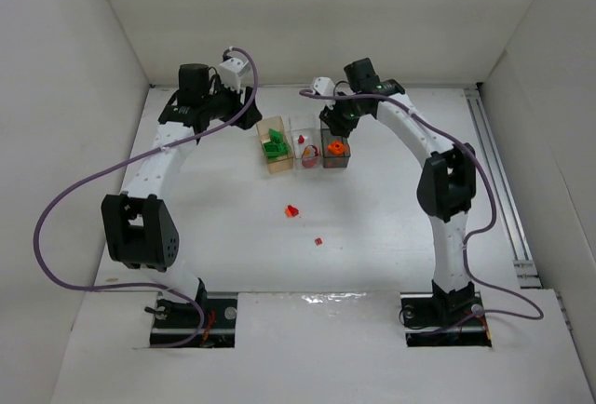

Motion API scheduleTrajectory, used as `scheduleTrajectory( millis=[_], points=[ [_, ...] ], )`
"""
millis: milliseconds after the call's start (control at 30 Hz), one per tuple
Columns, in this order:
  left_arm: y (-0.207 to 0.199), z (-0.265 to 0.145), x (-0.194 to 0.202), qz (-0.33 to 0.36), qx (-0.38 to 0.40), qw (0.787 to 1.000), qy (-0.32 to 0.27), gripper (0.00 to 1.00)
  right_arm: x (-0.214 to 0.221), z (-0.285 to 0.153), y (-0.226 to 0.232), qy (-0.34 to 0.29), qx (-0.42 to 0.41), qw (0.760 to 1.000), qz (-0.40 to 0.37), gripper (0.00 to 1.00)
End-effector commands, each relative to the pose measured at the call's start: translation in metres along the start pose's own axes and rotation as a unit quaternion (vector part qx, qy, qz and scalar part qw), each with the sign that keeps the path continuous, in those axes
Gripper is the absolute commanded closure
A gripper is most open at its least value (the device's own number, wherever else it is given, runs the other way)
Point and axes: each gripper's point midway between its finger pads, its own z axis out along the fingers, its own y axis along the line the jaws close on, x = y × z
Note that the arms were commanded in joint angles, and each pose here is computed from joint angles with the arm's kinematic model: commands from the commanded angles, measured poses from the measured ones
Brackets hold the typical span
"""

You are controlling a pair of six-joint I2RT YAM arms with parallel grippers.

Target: Sort the legos into containers by color

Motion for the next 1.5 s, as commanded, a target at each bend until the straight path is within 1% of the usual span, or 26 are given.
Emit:
scheduleTrajectory(
  millis=[0, 33, 67, 133, 167, 233, 267, 300, 333, 367, 400, 467, 500, 567, 600, 700, 733, 767, 800, 967, 1100, 1200, 1300, 1333, 1367, 1467],
  points=[
    [-0.002, -0.003, -0.019, 0.019, 0.003, 0.999, -0.027, 0.41, -0.019, -0.008, -0.007, -0.025, 0.01, 1.0, -0.014, 0.44],
    [-0.002, -0.003, -0.019, 0.019, 0.003, 0.999, -0.027, 0.41, -0.019, -0.008, -0.007, -0.024, 0.011, 0.999, -0.021, 0.43],
    [-0.003, -0.006, -0.022, 0.021, 0.003, 0.999, -0.03, 0.41, -0.026, -0.021, -0.008, -0.031, 0.017, 0.999, -0.032, 0.42],
    [-0.004, -0.007, -0.023, 0.024, 0.002, 0.999, -0.034, 0.41, -0.02, -0.029, 0.002, -0.034, -0.008, 0.999, -0.04, 0.42],
    [-0.004, -0.007, -0.023, 0.024, 0.002, 0.999, -0.034, 0.41, -0.024, -0.047, 0.004, -0.045, -0.008, 0.997, -0.064, 0.42],
    [-0.005, -0.01, -0.025, 0.03, 0.0, 0.999, -0.044, 0.41, -0.019, -0.056, 0.03, -0.04, -0.044, 0.993, -0.098, 0.45],
    [0.001, -0.012, -0.024, 0.022, -0.009, 0.999, -0.044, 0.41, -0.004, -0.051, 0.052, -0.024, -0.076, 0.991, -0.112, 0.45],
    [0.0, -0.014, -0.026, 0.026, -0.01, 0.998, -0.05, 0.41, -0.006, -0.061, 0.064, -0.025, -0.085, 0.984, -0.156, 0.46],
    [0.004, -0.02, -0.029, 0.018, -0.018, 0.998, -0.055, 0.41, 0.005, -0.063, 0.085, -0.007, -0.117, 0.978, -0.171, 0.46],
    [0.011, -0.022, -0.026, 0.005, -0.024, 0.998, -0.056, 0.41, 0.018, -0.056, 0.118, 0.006, -0.16, 0.969, -0.19, 0.46],
    [0.009, -0.026, -0.03, 0.009, -0.025, 0.998, -0.062, 0.41, 0.017, -0.067, 0.131, 0.0, -0.166, 0.96, -0.223, 0.48],
    [0.018, -0.038, -0.026, 0.007, -0.048, 0.996, -0.068, 0.41, 0.018, -0.07, 0.168, -0.014, -0.198, 0.944, -0.262, 0.49],
    [0.016, -0.041, -0.024, 0.007, -0.048, 0.996, -0.068, 0.41, 0.036, -0.067, 0.189, -0.003, -0.222, 0.937, -0.27, 0.49],
    [0.016, -0.051, -0.014, 0.004, -0.061, 0.996, -0.066, 0.41, 0.03, -0.079, 0.207, -0.032, -0.22, 0.919, -0.325, 0.49],
    [0.014, -0.053, -0.011, 0.008, -0.062, 0.996, -0.066, 0.41, 0.039, -0.076, 0.229, -0.035, -0.241, 0.907, -0.343, 0.49],
    [0.008, -0.063, -0.002, 0.008, -0.068, 0.996, -0.065, 0.41, 0.031, -0.082, 0.252, -0.071, -0.24, 0.883, -0.398, 0.52],
    [0.006, -0.065, -0.001, 0.008, -0.068, 0.996, -0.065, 0.41, 0.038, -0.079, 0.261, -0.067, -0.253, 0.876, -0.406, 0.53],
    [0.005, -0.068, -0.003, 0.015, -0.069, 0.995, -0.069, 0.41, 0.034, -0.078, 0.264, -0.074, -0.252, 0.868, -0.421, 0.54],
    [0.004, -0.068, 0.003, 0.011, -0.068, 0.996, -0.063, 0.41, 0.039, -0.071, 0.275, -0.07, -0.27, 0.857, -0.433, 0.57],
    [0.002, -0.072, 0.011, 0.017, -0.073, 0.996, -0.054, 0.41, 0.047, -0.054, 0.303, -0.056, -0.308, 0.829, -0.463, 0.64],
    [0.009, -0.074, 0.011, 0.026, -0.083, 0.995, -0.053, 0.41, 0.05, -0.035, 0.312, -0.024, -0.329, 0.819, -0.469, 0.64],
    [0.01, -0.072, 0.014, 0.028, -0.083, 0.995, -0.048, 0.41, 0.054, -0.026, 0.316, -0.006, -0.332, 0.82, -0.467, 0.57],
    [0.012, -0.071, 0.025, 0.018, -0.081, 0.996, -0.036, 0.41, 0.057, -0.016, 0.32, 0.013, -0.331, 0.827, -0.453, 0.5],
    [0.011, -0.074, 0.022, 0.026, -0.082, 0.996, -0.041, 0.41, 0.057, -0.011, 0.32, 0.018, -0.331, 0.833, -0.442, 0.47],
    [0.012, -0.075, 0.031, 0.02, -0.084, 0.996, -0.035, 0.41, 0.06, -0.009, 0.319, 0.027, -0.331, 0.836, -0.437, 0.47],
    [0.011, -0.074, 0.037, 0.021, -0.079, 0.996, -0.029, 0.41, 0.056, -0.005, 0.32, 0.029, -0.321, 0.843, -0.43, 0.46]
  ],
)
